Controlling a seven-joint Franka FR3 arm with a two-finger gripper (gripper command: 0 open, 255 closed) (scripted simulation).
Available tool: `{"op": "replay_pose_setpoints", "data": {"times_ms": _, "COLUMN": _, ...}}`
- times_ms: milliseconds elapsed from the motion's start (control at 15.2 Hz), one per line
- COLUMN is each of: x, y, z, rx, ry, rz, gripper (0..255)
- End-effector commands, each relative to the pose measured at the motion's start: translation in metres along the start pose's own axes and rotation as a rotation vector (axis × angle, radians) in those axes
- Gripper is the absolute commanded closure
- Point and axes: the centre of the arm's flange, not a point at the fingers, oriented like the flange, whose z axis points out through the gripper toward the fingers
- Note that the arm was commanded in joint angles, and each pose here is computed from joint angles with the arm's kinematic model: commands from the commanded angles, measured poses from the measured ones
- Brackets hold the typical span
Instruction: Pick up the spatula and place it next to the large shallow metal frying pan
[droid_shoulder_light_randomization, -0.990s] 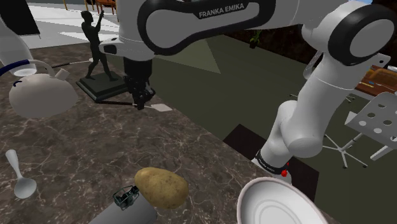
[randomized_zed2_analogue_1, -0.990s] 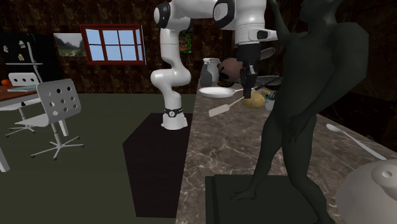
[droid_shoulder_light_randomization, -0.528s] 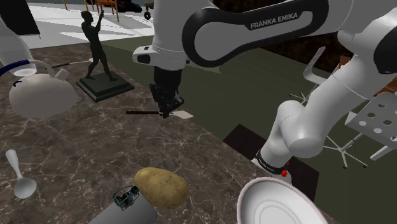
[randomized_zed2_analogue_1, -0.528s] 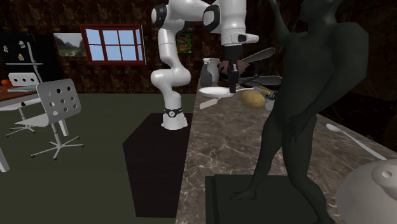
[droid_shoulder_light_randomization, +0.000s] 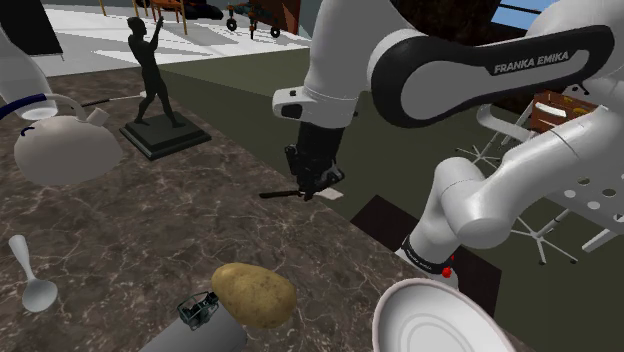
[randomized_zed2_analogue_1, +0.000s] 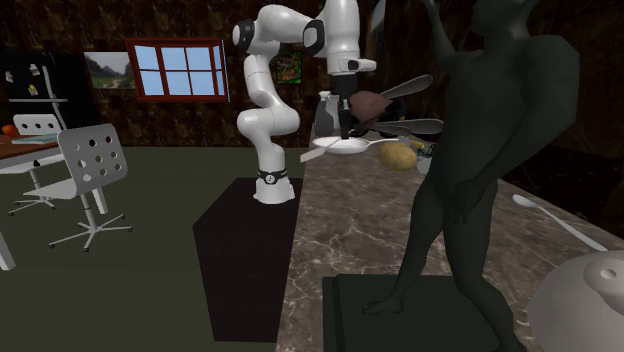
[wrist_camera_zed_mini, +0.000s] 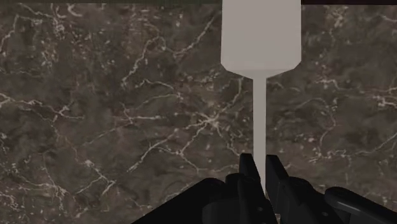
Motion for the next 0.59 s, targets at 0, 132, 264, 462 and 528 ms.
{"op": "replay_pose_setpoints", "data": {"times_ms": 0, "x": -0.009, "y": -0.024, "z": -0.003, "rx": 0.000, "ry": 0.000, "rz": 0.000, "gripper": 255}}
{"op": "replay_pose_setpoints", "data": {"times_ms": 132, "x": -0.020, "y": -0.049, "z": -0.004, "rx": 0.000, "ry": 0.000, "rz": 0.000, "gripper": 255}}
{"op": "replay_pose_setpoints", "data": {"times_ms": 264, "x": -0.028, "y": -0.066, "z": 0.001, "rx": 0.000, "ry": 0.000, "rz": 0.000, "gripper": 255}}
{"op": "replay_pose_setpoints", "data": {"times_ms": 462, "x": -0.029, "y": -0.066, "z": 0.017, "rx": 0.000, "ry": 0.000, "rz": 0.000, "gripper": 255}}
{"op": "replay_pose_setpoints", "data": {"times_ms": 528, "x": -0.029, "y": -0.066, "z": 0.022, "rx": 0.000, "ry": 0.000, "rz": 0.000, "gripper": 255}}
